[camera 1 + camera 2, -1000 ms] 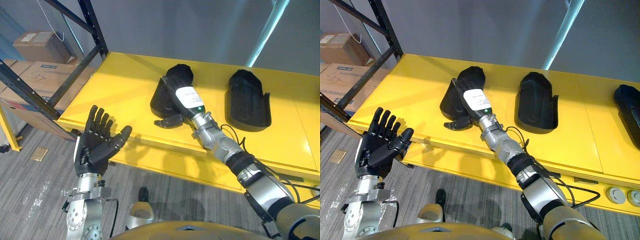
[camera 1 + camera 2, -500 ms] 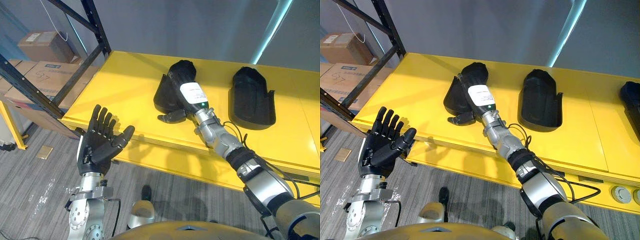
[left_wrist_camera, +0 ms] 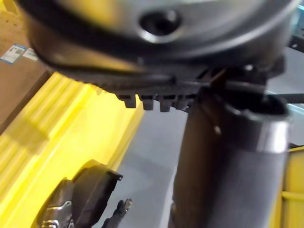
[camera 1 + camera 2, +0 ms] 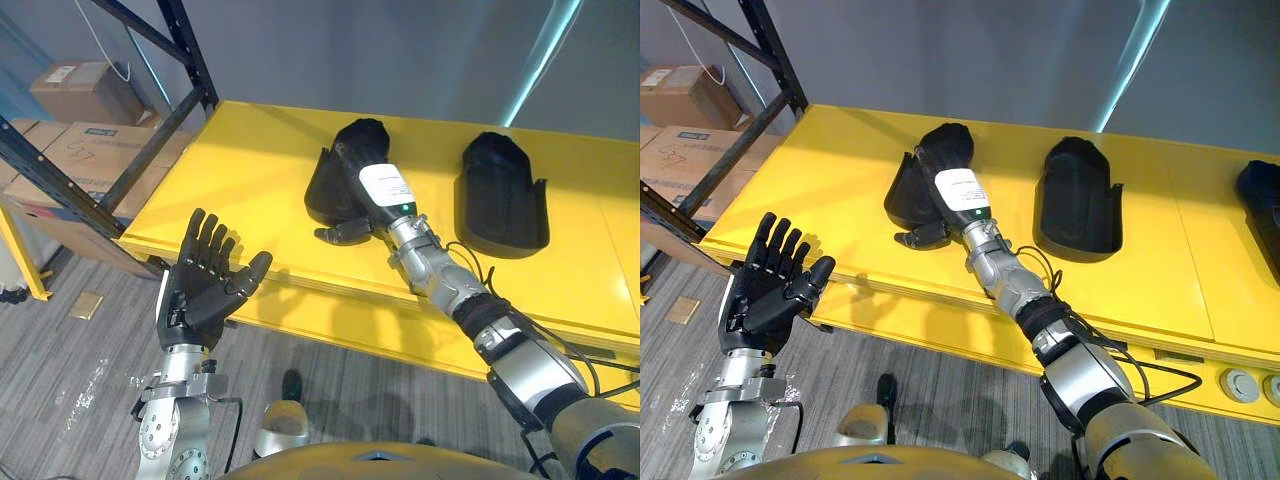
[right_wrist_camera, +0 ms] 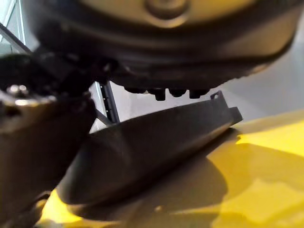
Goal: Walk over and take three plastic housings, then place them on the shelf
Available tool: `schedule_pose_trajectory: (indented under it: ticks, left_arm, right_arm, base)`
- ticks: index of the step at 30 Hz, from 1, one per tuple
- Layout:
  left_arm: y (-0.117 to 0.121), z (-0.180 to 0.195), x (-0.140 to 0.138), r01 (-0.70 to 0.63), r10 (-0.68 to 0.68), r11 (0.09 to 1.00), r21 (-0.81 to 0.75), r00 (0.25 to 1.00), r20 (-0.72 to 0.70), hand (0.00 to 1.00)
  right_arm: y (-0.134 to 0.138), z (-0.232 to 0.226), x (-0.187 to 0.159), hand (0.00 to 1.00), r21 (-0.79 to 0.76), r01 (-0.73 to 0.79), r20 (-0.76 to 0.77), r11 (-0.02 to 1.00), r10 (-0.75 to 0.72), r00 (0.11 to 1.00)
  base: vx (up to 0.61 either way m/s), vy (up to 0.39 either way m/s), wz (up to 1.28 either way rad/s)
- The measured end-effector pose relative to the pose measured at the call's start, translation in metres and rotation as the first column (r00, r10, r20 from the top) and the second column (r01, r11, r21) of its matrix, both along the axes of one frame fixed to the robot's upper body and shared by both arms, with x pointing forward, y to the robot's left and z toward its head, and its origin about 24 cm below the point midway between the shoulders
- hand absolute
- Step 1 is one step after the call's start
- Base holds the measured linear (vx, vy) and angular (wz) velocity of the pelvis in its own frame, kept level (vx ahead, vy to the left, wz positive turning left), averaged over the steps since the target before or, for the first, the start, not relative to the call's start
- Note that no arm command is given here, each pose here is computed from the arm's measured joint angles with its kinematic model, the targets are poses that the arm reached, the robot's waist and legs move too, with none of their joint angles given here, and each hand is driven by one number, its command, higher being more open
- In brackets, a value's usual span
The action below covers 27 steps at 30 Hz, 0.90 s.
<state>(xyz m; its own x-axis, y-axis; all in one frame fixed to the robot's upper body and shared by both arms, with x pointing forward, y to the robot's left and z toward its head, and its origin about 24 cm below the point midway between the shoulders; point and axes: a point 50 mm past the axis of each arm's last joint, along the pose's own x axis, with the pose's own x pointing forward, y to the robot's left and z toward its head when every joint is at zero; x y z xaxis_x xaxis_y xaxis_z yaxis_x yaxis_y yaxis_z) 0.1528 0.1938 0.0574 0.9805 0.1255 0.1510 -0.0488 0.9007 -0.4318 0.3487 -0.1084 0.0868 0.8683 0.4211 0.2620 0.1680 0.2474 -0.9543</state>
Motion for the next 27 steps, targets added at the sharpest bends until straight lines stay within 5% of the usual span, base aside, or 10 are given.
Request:
schedule_pose_trajectory:
  ticks: [7, 13, 17, 21, 24, 27]
  left_arm:
    - [0.009, 0.002, -0.001, -0.035, 0.035, 0.999, 0.022, 0.999, 0.003, 1.00]
    - [0.014, 0.009, 0.004, 0.002, -0.005, 0.998, 0.063, 0.999, 0.049, 1.00]
    - [0.003, 0.015, 0.006, 0.194, -0.201, 0.979, 0.062, 0.971, 0.129, 1.00]
    - [-0.015, 0.031, 0.010, 0.357, -0.365, 0.931, 0.076, 0.899, 0.241, 1.00]
    - [-0.024, 0.046, 0.011, 0.428, -0.416, 0.903, 0.047, 0.838, 0.353, 1.00]
    - [-0.030, 0.047, 0.013, 0.442, -0.422, 0.896, 0.034, 0.827, 0.371, 1.00]
  right_arm:
    - [0.000, 0.012, -0.050, 1.00, 0.141, -0.194, 0.021, 0.971, 0.193, 0.981]
    - [-0.015, 0.056, -0.099, 1.00, 0.241, -0.368, 0.339, 0.898, 0.278, 0.899]
    - [-0.034, 0.078, -0.114, 1.00, 0.341, -0.359, 0.485, 0.869, 0.164, 0.859]
    - [-0.064, 0.058, -0.118, 1.00, 0.592, -0.154, 0.352, 0.791, -0.081, 0.933]
    - [-0.104, 0.026, -0.133, 1.00, 0.843, 0.106, 0.101, 0.527, -0.350, 0.931]
    - [-0.133, 0.003, -0.156, 1.00, 0.915, 0.244, -0.065, 0.320, -0.481, 0.874]
  base:
    - [0.02, -0.006, -0.21]
    - [0.00, -0.010, -0.23]
    - [0.01, 0.004, -0.31]
    - [0.06, 0.020, -0.49]
    - [0.05, 0.016, -0.80]
    - [0.02, 0.006, -0.98]
